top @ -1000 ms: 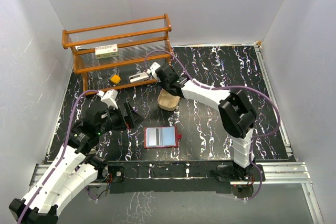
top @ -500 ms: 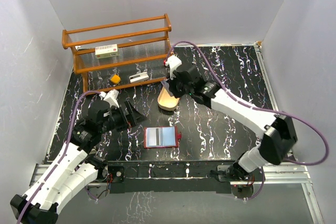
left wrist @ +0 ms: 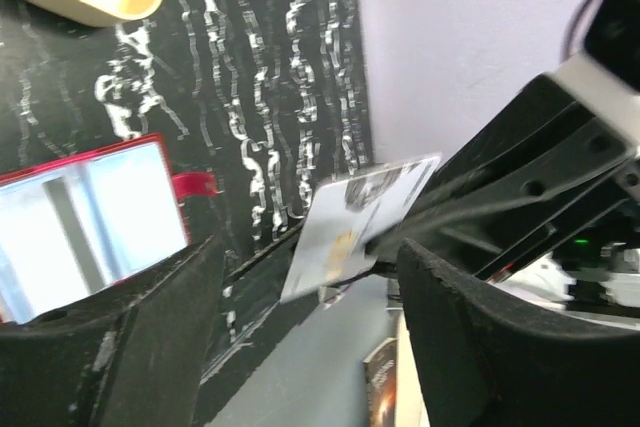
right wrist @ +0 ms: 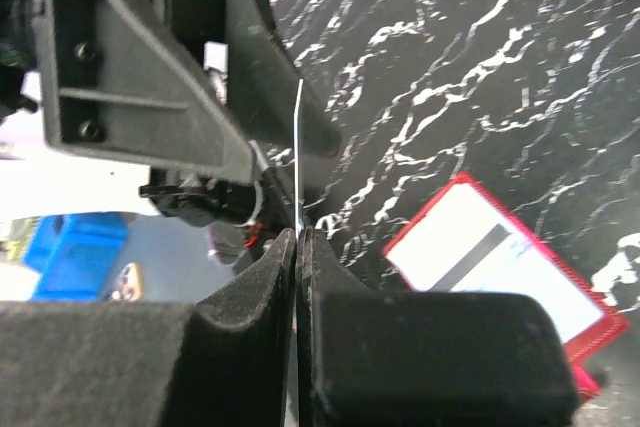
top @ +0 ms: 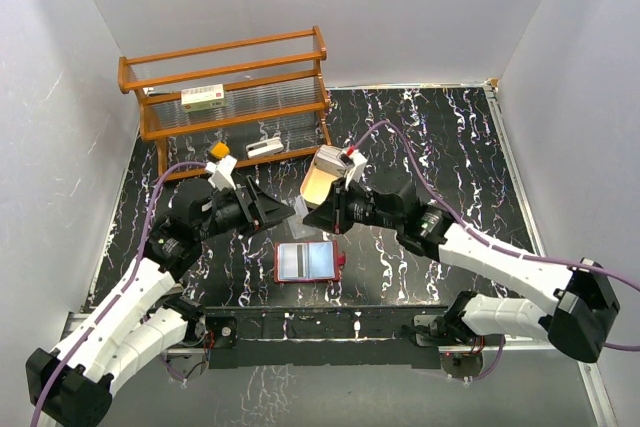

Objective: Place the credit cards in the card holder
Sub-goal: Pick up the credit card from the storage box.

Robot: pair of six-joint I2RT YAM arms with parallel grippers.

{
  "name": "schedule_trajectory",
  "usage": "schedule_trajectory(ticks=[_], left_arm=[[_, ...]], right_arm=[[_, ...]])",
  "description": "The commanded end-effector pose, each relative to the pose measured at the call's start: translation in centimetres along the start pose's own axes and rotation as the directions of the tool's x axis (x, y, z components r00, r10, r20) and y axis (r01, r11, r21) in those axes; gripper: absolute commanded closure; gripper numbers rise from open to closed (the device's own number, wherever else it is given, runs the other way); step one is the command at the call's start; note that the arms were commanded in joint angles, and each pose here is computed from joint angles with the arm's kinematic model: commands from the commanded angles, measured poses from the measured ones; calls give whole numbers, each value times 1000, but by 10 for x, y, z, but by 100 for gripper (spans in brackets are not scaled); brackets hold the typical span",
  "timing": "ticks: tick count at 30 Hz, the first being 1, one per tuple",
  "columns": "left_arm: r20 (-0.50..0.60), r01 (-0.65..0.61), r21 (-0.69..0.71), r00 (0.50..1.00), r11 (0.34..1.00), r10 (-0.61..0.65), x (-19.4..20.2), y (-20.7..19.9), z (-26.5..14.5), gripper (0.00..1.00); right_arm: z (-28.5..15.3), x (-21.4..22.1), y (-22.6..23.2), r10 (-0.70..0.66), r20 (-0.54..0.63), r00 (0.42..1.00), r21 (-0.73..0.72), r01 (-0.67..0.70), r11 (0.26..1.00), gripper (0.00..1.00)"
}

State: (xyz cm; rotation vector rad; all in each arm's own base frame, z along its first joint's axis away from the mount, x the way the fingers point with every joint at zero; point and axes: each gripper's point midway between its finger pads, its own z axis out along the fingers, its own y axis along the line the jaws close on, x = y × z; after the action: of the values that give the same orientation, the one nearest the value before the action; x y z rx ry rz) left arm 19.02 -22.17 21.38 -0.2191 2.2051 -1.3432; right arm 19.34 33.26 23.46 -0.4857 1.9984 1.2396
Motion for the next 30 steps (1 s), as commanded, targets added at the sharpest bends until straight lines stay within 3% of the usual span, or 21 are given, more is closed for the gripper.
schedule_trajectory(ticks=[1,6,8,10,13,22,26,30], left_arm=[[-6,31,142,1000,989,-31,-2,-33,-6,36],[-3,56,166,998,985,-57,-1,-36,-8,51],[2,73,184,997,980,-75,-2,-40,-10,68],[10,98,181,995,979,-102,-3,-39,-10,91],[9,107,203,994,973,-111,-4,-44,-10,100],[-13,106,252,994,962,-106,1,-47,-9,100],[-3,118,294,992,948,-123,3,-47,-11,100],[-22,130,358,991,925,-131,10,-48,-15,100]], right_arm=[[-19,-30,54,119,129,985,-228,-87,970,100],[-31,-25,60,189,143,972,-288,-142,947,100],[-31,-22,59,201,139,970,-290,-154,945,100],[-30,-20,56,208,135,969,-283,-163,945,100],[-25,-14,51,220,117,968,-270,-182,945,100],[-16,-4,46,257,85,963,-285,-224,932,100],[-12,8,36,273,58,960,-256,-250,934,95],[-16,14,40,299,50,953,-303,-271,914,100]])
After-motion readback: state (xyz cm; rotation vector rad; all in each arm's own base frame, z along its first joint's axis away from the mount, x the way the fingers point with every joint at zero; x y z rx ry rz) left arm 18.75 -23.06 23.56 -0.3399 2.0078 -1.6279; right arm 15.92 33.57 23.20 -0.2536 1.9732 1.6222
